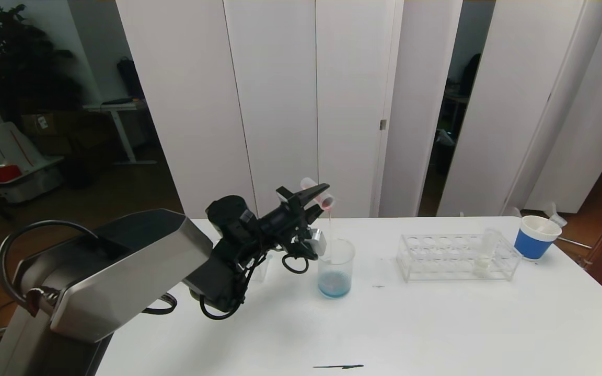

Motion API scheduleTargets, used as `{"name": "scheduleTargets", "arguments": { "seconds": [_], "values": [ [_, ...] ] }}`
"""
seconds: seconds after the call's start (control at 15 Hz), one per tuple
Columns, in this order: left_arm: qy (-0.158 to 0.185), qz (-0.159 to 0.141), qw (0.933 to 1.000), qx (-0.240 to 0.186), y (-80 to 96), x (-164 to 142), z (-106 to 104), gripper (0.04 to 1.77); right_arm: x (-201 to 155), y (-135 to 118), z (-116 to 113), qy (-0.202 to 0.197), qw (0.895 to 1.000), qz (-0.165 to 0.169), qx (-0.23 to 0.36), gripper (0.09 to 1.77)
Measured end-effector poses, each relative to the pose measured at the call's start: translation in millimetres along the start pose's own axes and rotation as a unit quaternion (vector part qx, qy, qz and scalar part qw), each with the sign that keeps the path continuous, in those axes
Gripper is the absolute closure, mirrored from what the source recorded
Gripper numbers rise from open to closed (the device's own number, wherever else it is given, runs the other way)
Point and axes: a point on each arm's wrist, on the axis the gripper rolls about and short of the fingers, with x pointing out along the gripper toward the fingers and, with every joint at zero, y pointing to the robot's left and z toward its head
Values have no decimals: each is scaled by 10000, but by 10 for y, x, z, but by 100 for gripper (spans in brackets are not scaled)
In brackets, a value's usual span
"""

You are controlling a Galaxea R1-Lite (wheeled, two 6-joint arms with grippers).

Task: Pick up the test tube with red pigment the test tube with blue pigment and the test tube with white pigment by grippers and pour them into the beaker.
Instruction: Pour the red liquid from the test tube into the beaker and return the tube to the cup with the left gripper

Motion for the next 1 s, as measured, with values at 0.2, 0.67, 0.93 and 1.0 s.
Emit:
{"name": "scheduleTargets", "arguments": {
  "seconds": [0.2,0.67,0.93,1.0],
  "values": [
    [-14,56,10000,65,38,18,6,122,0,0,0,0,10000,0,0,11],
    [-36,191,9996,200,113,56,-4,122,0,0,0,0,10000,0,0,11],
    [-37,215,9995,240,135,59,-3,122,0,0,0,0,10000,0,-2,11],
    [-36,225,9994,249,147,59,-3,122,0,0,0,0,10000,0,-2,11]
  ]
}}
